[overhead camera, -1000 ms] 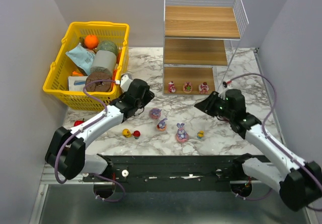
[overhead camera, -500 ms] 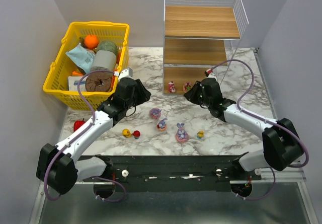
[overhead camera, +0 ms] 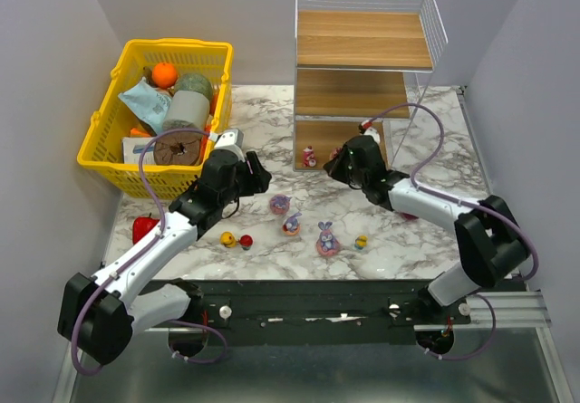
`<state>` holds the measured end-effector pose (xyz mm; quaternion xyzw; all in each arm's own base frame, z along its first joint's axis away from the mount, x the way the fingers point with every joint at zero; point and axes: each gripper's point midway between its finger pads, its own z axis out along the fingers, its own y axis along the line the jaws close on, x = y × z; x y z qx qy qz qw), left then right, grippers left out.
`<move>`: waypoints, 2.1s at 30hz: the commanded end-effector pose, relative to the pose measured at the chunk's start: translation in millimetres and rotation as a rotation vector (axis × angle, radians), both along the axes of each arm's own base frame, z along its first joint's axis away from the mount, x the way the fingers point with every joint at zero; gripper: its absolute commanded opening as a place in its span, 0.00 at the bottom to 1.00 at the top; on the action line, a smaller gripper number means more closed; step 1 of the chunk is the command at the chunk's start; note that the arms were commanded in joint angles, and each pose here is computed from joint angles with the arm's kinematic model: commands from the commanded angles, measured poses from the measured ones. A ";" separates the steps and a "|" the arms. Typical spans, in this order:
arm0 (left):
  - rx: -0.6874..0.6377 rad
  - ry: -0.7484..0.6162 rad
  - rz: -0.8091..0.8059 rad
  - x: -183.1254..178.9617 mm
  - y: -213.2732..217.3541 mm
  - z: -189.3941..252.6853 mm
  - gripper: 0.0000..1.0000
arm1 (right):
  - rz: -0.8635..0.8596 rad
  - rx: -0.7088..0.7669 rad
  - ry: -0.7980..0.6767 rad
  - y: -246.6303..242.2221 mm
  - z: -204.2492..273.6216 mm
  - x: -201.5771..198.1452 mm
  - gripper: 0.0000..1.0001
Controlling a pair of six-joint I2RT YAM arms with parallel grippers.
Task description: Place and organize the plastic toys onto the shelf
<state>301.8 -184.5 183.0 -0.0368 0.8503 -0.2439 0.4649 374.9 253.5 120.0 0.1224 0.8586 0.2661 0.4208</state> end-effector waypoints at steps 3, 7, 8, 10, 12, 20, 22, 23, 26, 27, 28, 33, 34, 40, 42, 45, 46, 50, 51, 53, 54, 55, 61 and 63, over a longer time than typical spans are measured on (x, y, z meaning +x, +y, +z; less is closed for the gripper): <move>0.028 -0.064 -0.050 0.9 -0.2 9.3 0.72 | 0.010 -0.035 0.109 -22.3 22.4 -48.7 0.10; 0.026 -0.067 -0.050 2.8 -1.3 6.9 0.76 | 0.051 -0.137 0.265 -44.7 15.8 -91.6 0.34; 0.024 -0.068 -0.050 3.6 -1.8 6.9 0.77 | 0.113 -0.150 0.266 -45.7 18.6 -103.7 0.42; 0.024 -0.071 -0.051 5.1 -2.9 5.4 0.77 | 0.219 -0.170 0.274 -47.2 3.7 -128.2 0.58; 0.027 -0.074 -0.055 5.7 -3.3 4.5 0.78 | 0.354 -0.150 0.142 -38.3 14.2 -140.9 0.71; 0.036 -0.088 -0.033 5.0 2.9 5.7 0.93 | 0.523 -0.265 0.048 -24.7 -15.3 -182.8 0.84; 0.028 -0.088 -0.030 4.7 2.8 6.4 0.96 | 0.551 -0.312 0.056 -15.4 -25.3 -190.2 0.85; 0.022 -0.092 -0.030 4.9 2.2 7.6 0.97 | 0.535 -0.336 0.050 -14.4 -27.5 -188.8 0.85; 0.015 -0.093 -0.024 4.7 2.6 8.1 0.99 | 0.513 -0.400 0.066 -7.5 -40.1 -189.4 0.85; 0.016 -0.092 -0.022 4.1 3.3 7.8 0.99 | 0.494 -0.422 0.082 -9.8 -44.0 -188.6 0.84; 0.021 -0.094 -0.018 4.6 4.7 8.3 0.99 | 0.480 -0.438 0.093 -10.6 -47.9 -189.4 0.84; 0.031 -0.104 -0.009 3.9 8.2 10.3 0.99 | 0.447 -0.471 0.124 -13.7 -66.1 -195.2 0.83; 0.031 -0.107 -0.006 4.3 8.7 11.2 0.99 | 0.456 -0.473 0.124 -14.0 -70.2 -197.5 0.82; 0.032 -0.103 0.001 3.0 10.4 8.2 0.99 | 0.515 -0.466 0.101 -2.6 -81.7 -197.1 0.82; 0.032 -0.108 0.004 3.5 10.8 9.4 0.99 | 0.516 -0.466 0.115 -2.1 -88.0 -198.3 0.82; 0.033 -0.104 0.005 3.4 11.2 7.8 0.99 | 0.511 -0.470 0.135 -2.5 -99.2 -200.3 0.81; 0.032 -0.103 0.006 3.3 11.1 7.5 0.99 | 0.511 -0.472 0.133 -1.8 -100.5 -200.4 0.81; 0.026 -0.100 0.007 4.1 10.4 6.7 0.99 | 0.506 -0.496 0.142 0.4 -109.0 -197.6 0.79; 0.024 -0.103 0.005 4.1 9.5 8.1 0.99 | 0.500 -0.502 0.142 0.6 -109.9 -195.9 0.78; 0.025 -0.100 0.006 4.8 9.7 6.9 0.99 | 0.497 -0.502 0.143 4.1 -109.9 -195.4 0.70; 0.027 -0.100 0.005 4.8 9.8 6.9 0.99 | 0.489 -0.512 0.158 2.2 -113.4 -195.4 0.66; 0.026 -0.102 0.007 5.2 9.9 8.0 0.99 | 0.487 -0.512 0.163 2.5 -113.2 -196.0 0.54; 0.029 -0.106 0.015 5.2 12.4 9.5 0.99 | 0.391 -0.509 0.168 -9.4 -93.8 -194.5 0.22; 0.027 -0.107 0.015 5.2 12.7 10.0 0.99 | 0.356 -0.524 0.158 -14.3 -80.7 -190.4 0.19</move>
